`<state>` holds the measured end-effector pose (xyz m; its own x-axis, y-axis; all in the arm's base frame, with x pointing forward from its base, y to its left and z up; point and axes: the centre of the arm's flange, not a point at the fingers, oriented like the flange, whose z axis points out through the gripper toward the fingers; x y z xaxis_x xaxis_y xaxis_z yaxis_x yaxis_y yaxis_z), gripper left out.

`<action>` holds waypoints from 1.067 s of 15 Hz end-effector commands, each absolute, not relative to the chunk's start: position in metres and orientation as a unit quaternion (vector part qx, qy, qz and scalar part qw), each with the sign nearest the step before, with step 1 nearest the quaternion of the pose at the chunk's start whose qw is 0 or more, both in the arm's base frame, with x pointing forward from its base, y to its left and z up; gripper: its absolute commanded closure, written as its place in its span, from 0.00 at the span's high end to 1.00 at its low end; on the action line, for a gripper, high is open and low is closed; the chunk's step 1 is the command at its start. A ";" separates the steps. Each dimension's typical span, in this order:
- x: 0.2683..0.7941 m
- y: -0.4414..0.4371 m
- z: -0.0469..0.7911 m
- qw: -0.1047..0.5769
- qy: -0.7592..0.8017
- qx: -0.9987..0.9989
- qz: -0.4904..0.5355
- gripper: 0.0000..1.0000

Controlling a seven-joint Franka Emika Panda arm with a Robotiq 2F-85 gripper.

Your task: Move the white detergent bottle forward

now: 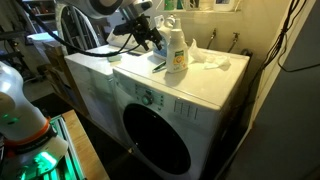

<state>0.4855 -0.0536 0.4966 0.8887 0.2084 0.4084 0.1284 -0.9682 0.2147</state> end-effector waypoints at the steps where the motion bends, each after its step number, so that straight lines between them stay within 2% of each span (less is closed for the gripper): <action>1: 0.523 -0.073 0.493 0.097 0.083 0.956 0.264 1.00; 2: 0.529 -0.076 0.495 0.093 0.080 0.957 0.262 1.00; 3: 0.509 -0.065 0.497 0.096 0.081 0.958 0.256 1.00; 8: 0.514 -0.063 0.497 0.097 0.083 0.958 0.258 1.00; 16: 0.572 -0.065 0.492 0.055 -0.072 0.940 0.329 1.00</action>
